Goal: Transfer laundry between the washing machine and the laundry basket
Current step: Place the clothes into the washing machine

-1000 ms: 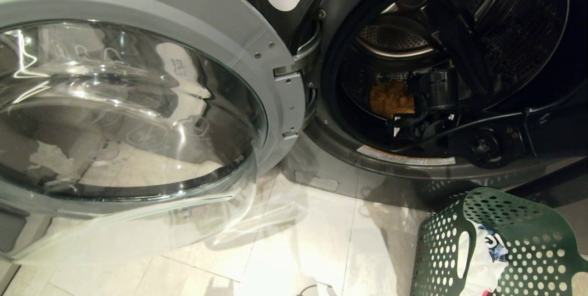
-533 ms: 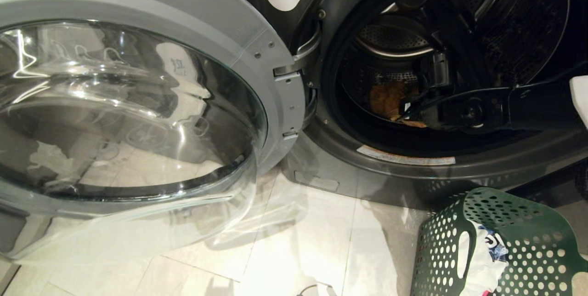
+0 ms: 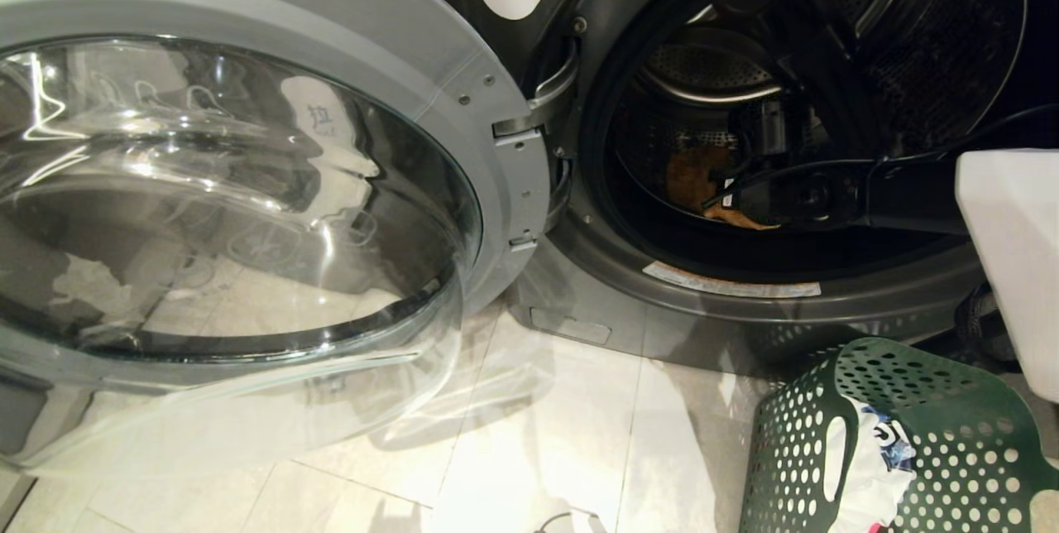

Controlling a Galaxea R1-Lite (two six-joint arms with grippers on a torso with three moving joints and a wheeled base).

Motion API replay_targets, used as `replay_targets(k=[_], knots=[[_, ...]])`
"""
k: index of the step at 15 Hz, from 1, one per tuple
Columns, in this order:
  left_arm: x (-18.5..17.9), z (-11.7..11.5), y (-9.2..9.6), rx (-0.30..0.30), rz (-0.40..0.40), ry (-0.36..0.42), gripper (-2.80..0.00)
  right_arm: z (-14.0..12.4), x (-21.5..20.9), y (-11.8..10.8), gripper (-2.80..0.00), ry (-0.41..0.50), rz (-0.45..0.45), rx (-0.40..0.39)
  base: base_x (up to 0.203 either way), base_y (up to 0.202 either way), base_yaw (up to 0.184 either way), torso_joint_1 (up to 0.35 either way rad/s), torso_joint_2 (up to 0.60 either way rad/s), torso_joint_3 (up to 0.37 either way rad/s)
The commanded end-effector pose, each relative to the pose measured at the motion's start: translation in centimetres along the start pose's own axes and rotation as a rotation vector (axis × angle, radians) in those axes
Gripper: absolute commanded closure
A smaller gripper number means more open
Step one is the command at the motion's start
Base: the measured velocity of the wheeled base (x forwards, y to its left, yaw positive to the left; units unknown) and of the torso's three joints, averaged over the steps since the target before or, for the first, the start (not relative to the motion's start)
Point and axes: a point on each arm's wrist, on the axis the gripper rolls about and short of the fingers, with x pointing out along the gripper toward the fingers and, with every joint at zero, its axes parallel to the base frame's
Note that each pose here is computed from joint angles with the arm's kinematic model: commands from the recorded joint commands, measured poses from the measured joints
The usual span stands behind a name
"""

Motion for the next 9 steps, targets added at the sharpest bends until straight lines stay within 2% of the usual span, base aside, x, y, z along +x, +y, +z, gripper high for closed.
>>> replay_targets(k=[1,9], knots=[[0.0,0.0,0.0,0.000,0.000,0.001,0.00,-0.8,0.7,0.2,-2.80,0.011,-0.019,-0.007,0.000,0.000,0.000,0.000,0.00,0.000],[0.0,0.0,0.0,0.000,0.000,0.001,0.00,-2.6,1.9,0.7,-2.80,0.056,-0.023,0.036,0.000,0.000,0.000,0.000,0.00,0.000]])
